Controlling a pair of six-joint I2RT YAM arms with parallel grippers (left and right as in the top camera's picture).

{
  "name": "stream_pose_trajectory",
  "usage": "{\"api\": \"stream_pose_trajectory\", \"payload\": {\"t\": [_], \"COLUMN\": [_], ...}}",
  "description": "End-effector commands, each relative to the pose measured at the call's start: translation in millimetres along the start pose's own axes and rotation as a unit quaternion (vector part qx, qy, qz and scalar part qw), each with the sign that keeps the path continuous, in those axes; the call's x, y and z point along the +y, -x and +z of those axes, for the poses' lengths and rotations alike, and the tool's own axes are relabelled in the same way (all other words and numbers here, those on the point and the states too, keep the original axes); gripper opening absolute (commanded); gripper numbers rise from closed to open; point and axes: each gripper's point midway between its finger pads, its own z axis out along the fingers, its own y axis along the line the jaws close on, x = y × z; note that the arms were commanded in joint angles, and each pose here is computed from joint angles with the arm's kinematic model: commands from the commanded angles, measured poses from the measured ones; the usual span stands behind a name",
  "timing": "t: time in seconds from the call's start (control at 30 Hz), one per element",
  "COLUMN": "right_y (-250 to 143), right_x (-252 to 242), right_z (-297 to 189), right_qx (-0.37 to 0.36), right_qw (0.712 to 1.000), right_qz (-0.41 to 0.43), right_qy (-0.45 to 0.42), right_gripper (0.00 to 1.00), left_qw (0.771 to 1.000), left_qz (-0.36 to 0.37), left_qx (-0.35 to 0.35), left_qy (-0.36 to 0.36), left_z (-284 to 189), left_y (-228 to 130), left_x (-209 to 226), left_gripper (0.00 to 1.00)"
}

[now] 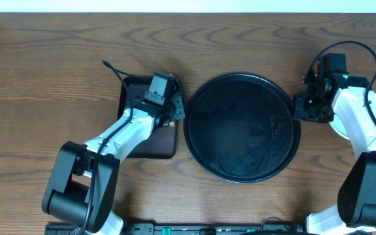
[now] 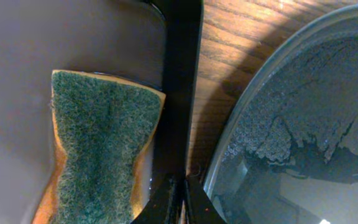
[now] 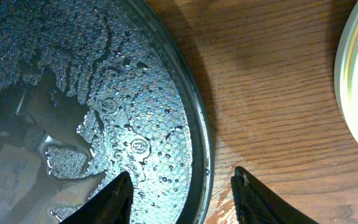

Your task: Clean dirty plates on tray and stack at the side

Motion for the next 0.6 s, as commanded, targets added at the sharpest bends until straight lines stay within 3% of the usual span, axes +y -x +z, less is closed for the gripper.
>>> {"api": "stream_pose_trajectory", "payload": {"t": [0.0, 0.17, 0.3, 0.4, 0.57], "right_y": [-1, -1, -1, -2, -2], "right_x": [1, 1, 1, 1, 2], "right_z": [-2, -2, -2, -2, -2], "right_qx": [-0.002, -0.001, -0.001, 0.001, 0.001], "right_qw": [1.0, 1.0, 1.0, 1.0, 1.0], "right_qz": [-0.003, -0.006, -0.006, -0.006, -0.007], "right_qy": [0.003, 0.003, 0.003, 0.003, 0.003], "right_gripper": [0.5, 0.51, 0.52, 0.52, 0.52], "left_qw": [1.0, 0.998, 0.996, 0.995, 0.987], "left_qz": [-0.007, 0.026, 0.024, 0.02, 0.02], "left_qx": [-0.003, -0.049, -0.084, -0.075, 0.0], "left_qy": [-0.003, -0.024, 0.002, 0.056, 0.159], "left_z": [0, -37, -79, -101, -113], "left_y": [1, 28, 36, 23, -20], "left_x": [-1, -18, -12, 9, 55], "left_gripper": [0.08, 0.08, 0.08, 0.08, 0.08]}}
